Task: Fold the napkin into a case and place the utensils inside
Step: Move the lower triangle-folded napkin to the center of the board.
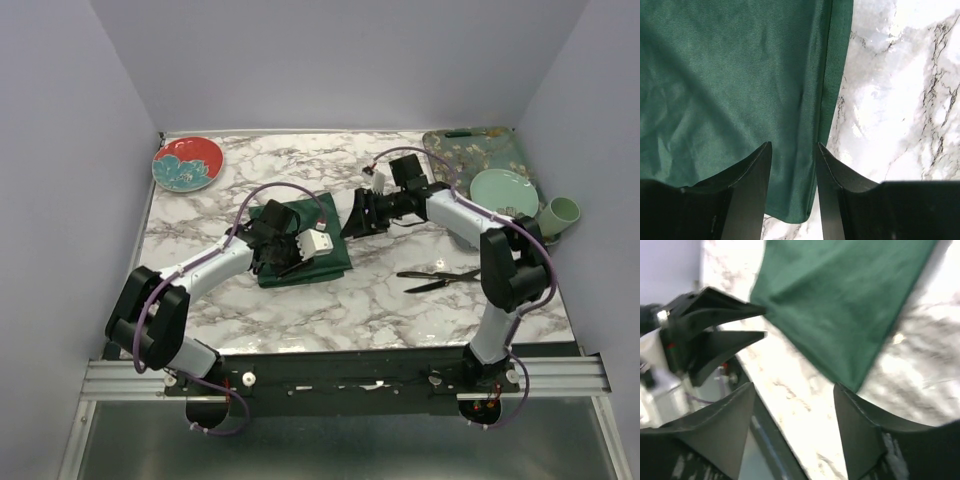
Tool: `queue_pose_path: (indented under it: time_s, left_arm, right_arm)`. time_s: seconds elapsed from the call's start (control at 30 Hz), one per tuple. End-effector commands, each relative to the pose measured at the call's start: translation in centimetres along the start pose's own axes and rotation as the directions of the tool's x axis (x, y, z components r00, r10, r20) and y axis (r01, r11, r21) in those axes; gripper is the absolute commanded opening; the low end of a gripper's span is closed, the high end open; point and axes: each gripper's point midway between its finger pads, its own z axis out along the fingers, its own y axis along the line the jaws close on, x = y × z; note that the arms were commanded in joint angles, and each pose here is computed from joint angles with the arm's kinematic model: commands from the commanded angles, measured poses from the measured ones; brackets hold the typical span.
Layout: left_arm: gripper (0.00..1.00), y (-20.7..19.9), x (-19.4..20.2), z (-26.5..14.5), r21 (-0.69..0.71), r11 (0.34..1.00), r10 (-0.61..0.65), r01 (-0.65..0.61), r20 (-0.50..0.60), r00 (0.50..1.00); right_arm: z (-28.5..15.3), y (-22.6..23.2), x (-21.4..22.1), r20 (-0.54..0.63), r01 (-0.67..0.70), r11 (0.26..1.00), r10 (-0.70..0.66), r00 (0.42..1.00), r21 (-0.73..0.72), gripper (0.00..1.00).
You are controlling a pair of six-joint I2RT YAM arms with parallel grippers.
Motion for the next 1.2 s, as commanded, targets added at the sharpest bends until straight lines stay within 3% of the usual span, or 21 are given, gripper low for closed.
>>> queue_pose_path:
  time_s: [0.0, 0.07, 0.13, 0.17, 0.33, 0.4, 0.93, 1.17]
  left_arm:
    - [0.49, 0.2, 0.1, 0.6, -0.012, 0.998, -0.056, 0.056, -0.001, 0.998]
    - [0.49, 0.3, 0.1, 0.8, -0.013, 0.998, -0.056, 0.056, -0.002, 0.998]
    - [0.49, 0.4, 0.5, 0.9, -0.02, 0.998, -0.052, 0.052, -0.008, 0.999]
    - [0.49, 0.6, 0.6, 1.0, -0.03, 0.998, -0.05, 0.049, -0.013, 0.999]
    - [0.49, 0.6, 1.2, 1.5, -0.038, 0.998, -0.044, 0.043, -0.025, 0.999]
    - [0.49, 0.7, 1.3, 1.6, -0.046, 0.998, -0.041, 0.04, -0.02, 0.999]
    - [0.48, 0.9, 2.1, 2.1, -0.114, 0.993, -0.017, 0.02, 0.026, 1.0]
    - [0.48, 0.7, 2.4, 1.8, -0.125, 0.992, 0.025, -0.02, 0.032, 0.999]
  right_arm:
    - [-0.7, 2.1, 4.1, -0.063, -0.146, 0.98, 0.138, 0.988, -0.136, 0.79]
    - [-0.5, 2.6, 4.5, -0.067, -0.198, 0.965, 0.19, 0.98, -0.171, 0.84]
    - [-0.1, 2.8, 5.1, -0.073, -0.214, 0.958, 0.203, 0.976, -0.193, 0.99]
    - [0.1, 3.0, 5.2, -0.082, -0.238, 0.951, 0.226, 0.971, -0.198, 1.0]
    - [1.6, 4.9, 6.6, -0.119, -0.303, 0.914, 0.28, 0.953, -0.272, 1.0]
    - [1.9, 5.3, 6.3, -0.084, -0.301, 0.911, 0.289, 0.954, -0.283, 1.0]
    - [4.9, 2.3, 8.2, 0.061, -0.445, 0.887, 0.454, 0.889, -0.122, 1.0]
    - [5.2, 1.6, 7.4, 0.104, -0.466, 0.876, 0.479, 0.872, -0.124, 1.0]
